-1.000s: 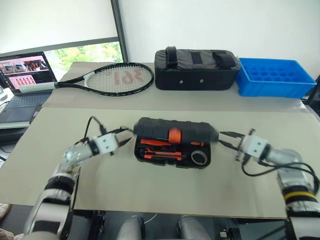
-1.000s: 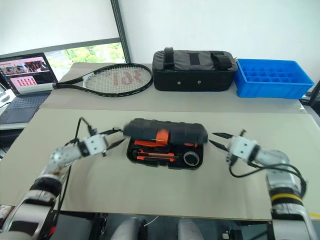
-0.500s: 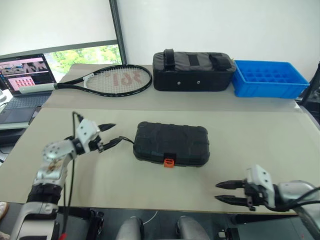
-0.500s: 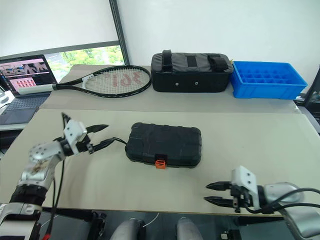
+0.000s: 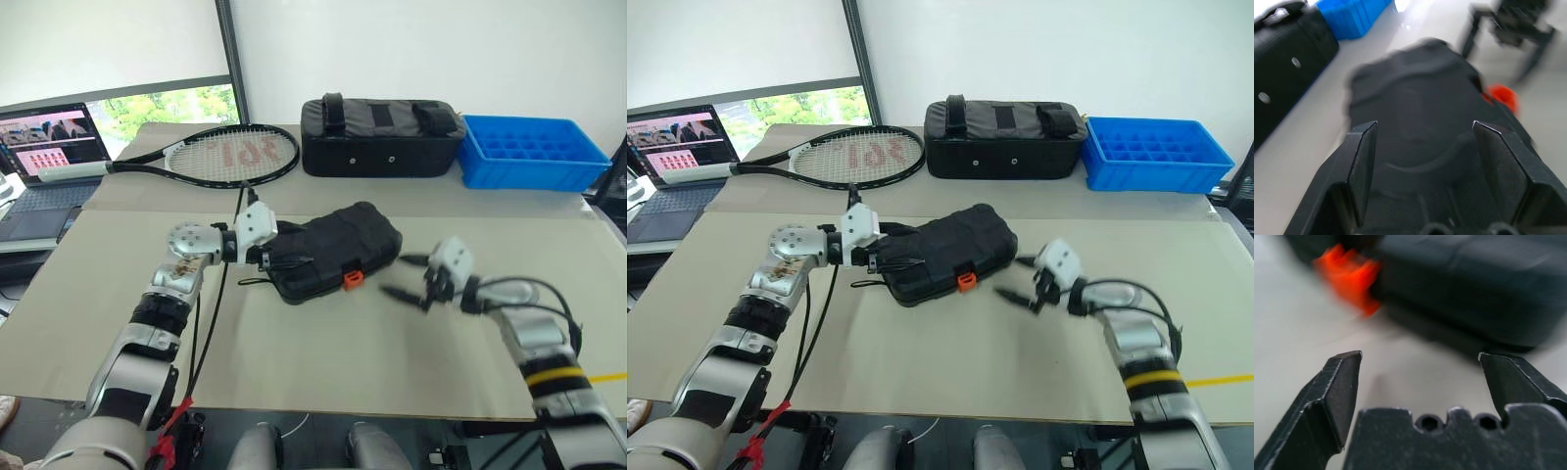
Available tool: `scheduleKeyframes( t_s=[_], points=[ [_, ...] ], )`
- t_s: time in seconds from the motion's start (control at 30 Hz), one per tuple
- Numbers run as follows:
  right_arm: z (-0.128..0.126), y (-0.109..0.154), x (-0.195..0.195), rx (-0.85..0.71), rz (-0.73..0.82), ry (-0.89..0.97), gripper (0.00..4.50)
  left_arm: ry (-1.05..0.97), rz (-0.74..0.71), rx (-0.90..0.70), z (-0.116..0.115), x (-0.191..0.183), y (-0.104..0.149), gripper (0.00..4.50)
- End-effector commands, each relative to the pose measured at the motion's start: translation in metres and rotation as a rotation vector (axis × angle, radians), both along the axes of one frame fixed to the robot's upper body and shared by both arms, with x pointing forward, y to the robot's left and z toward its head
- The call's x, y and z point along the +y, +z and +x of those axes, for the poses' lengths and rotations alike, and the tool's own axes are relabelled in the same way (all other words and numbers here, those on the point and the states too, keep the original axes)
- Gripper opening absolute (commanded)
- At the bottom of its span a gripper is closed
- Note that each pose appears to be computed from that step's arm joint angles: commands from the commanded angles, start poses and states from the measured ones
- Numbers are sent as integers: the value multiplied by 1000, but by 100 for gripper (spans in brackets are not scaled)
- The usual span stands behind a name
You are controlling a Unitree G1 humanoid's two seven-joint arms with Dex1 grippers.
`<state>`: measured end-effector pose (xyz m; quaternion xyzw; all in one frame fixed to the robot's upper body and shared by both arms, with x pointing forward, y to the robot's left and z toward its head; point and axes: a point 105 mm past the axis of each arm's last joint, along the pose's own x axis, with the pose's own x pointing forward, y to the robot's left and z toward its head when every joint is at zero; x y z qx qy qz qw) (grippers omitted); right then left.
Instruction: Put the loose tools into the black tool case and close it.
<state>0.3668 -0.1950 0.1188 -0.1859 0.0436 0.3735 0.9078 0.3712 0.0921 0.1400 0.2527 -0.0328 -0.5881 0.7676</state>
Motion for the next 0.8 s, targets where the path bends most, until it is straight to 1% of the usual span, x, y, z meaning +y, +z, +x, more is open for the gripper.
scheduleKeyframes(
  t_s=[0.03,0.07,0.2,0.23,0.33,0.4,0.47,0.53,0.6,0.7,0.8],
  points=[
    [6,12,-10,-60,11,-38,446,12,3,-46,11,-6,8,330],
    [5,12,-10,-58,13,-33,446,16,9,-50,12,-6,7,330],
    [-28,-5,13,70,41,57,446,28,69,-29,16,-15,-10,330],
    [-33,-7,16,86,38,66,446,25,81,-32,15,-15,-12,330],
    [-48,-19,32,145,52,23,446,30,98,-13,15,-20,-22,330],
    [-55,-23,41,165,62,-3,446,37,98,1,15,-22,-26,330],
    [-60,-23,55,157,86,-37,446,19,132,12,12,-26,-33,330],
    [-58,-20,64,137,123,-90,446,10,141,22,9,-29,-37,330],
    [-55,-20,73,111,158,-131,446,5,115,46,8,-36,-36,330],
    [-50,-23,77,81,167,-174,446,-2,97,78,5,-40,-37,330],
    [-48,-23,79,76,190,-195,371,2,99,81,4,-39,-37,330]
  ],
)
